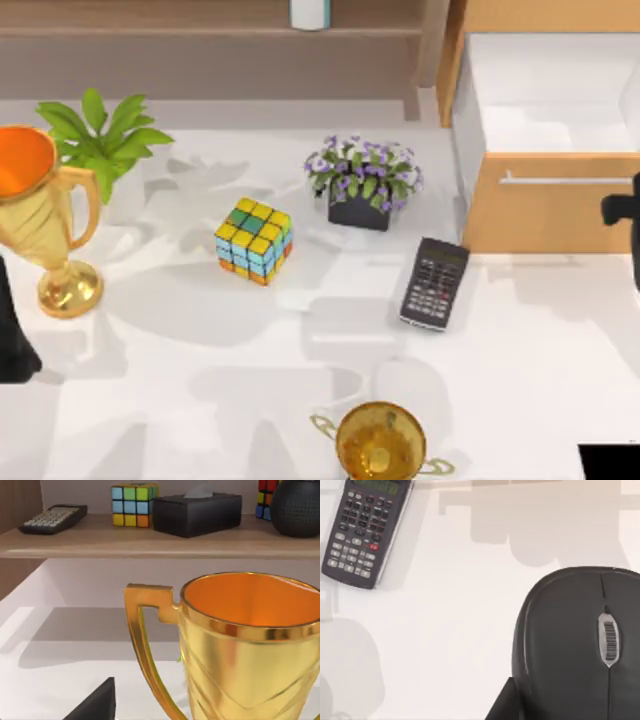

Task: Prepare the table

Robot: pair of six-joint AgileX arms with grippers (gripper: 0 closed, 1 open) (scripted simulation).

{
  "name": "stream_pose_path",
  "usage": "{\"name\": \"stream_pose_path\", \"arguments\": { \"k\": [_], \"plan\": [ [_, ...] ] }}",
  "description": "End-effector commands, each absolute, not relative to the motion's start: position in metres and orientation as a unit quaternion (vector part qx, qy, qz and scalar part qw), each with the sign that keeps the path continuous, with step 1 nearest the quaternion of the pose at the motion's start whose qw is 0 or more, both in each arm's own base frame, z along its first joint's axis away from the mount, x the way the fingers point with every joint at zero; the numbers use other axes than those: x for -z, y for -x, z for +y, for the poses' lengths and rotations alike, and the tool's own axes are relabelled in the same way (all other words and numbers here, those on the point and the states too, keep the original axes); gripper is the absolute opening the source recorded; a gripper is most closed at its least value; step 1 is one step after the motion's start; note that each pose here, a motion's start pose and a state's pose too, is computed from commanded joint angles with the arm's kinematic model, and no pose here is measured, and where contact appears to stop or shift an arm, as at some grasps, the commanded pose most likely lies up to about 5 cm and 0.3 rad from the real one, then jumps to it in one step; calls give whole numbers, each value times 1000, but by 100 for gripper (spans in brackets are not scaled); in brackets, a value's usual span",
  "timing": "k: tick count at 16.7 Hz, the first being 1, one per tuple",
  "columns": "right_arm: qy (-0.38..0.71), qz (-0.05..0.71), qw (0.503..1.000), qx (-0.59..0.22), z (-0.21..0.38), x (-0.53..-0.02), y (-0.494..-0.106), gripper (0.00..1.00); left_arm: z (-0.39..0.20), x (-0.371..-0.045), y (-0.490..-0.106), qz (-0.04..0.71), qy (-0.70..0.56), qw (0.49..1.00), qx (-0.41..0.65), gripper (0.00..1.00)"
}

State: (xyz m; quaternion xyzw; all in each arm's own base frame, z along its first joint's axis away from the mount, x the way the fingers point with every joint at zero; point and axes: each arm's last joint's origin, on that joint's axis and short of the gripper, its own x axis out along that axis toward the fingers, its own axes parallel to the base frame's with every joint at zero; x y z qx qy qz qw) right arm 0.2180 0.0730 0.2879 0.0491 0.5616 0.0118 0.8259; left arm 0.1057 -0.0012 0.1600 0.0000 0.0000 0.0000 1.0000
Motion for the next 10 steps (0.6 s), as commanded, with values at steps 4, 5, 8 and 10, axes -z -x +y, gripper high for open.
{"name": "stream_pose_path", "arguments": {
  "k": [4, 5, 8, 10],
  "plan": [
    [-32, 608, 793, -16, 68, -238, -182, 0, -1, -160, -106, 0, 0, 1000, 0, 100],
    [-25, 621, 783, -15, 66, -223, -173, 0, -1, -160, -106, 0, 0, 1000, 0, 100],
    [-6, 654, 756, -11, 58, -181, -146, 0, -1, -160, -106, 0, 0, 1000, 0, 100],
    [2, 665, 747, -8, 54, -164, -134, 0, -1, -160, -106, 0, 0, 1000, 0, 100]
  ]
}}
